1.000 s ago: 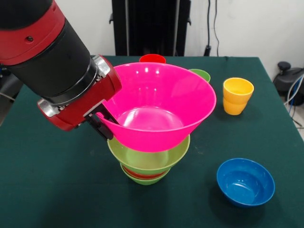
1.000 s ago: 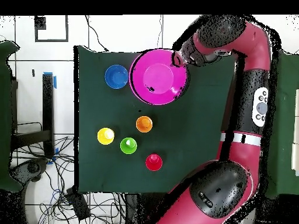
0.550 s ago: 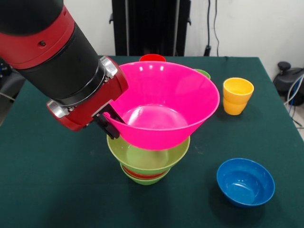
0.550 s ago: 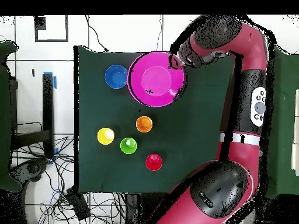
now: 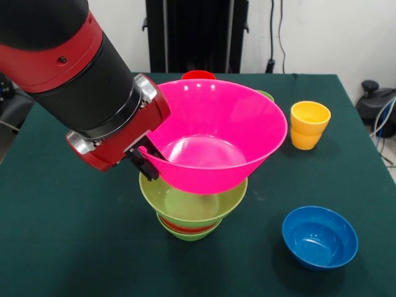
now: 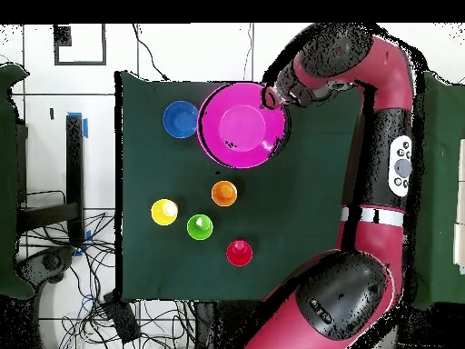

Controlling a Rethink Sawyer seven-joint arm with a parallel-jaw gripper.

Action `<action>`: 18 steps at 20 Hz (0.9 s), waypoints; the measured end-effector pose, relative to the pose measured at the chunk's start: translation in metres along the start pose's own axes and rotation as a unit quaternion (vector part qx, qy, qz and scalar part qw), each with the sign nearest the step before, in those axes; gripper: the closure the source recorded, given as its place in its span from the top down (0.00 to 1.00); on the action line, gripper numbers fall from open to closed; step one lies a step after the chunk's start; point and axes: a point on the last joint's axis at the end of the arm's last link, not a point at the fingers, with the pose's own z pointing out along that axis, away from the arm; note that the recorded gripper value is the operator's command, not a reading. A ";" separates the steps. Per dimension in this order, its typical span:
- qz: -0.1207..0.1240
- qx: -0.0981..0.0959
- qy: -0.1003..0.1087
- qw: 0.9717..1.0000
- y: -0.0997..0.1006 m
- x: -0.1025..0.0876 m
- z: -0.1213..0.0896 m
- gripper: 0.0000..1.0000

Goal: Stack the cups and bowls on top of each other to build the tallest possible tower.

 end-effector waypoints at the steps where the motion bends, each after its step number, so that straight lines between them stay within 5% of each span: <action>1: 0.000 0.000 0.000 1.000 0.000 0.000 0.000 0.00; 18: 0.002 0.002 0.006 1.000 -0.003 0.002 0.007 0.00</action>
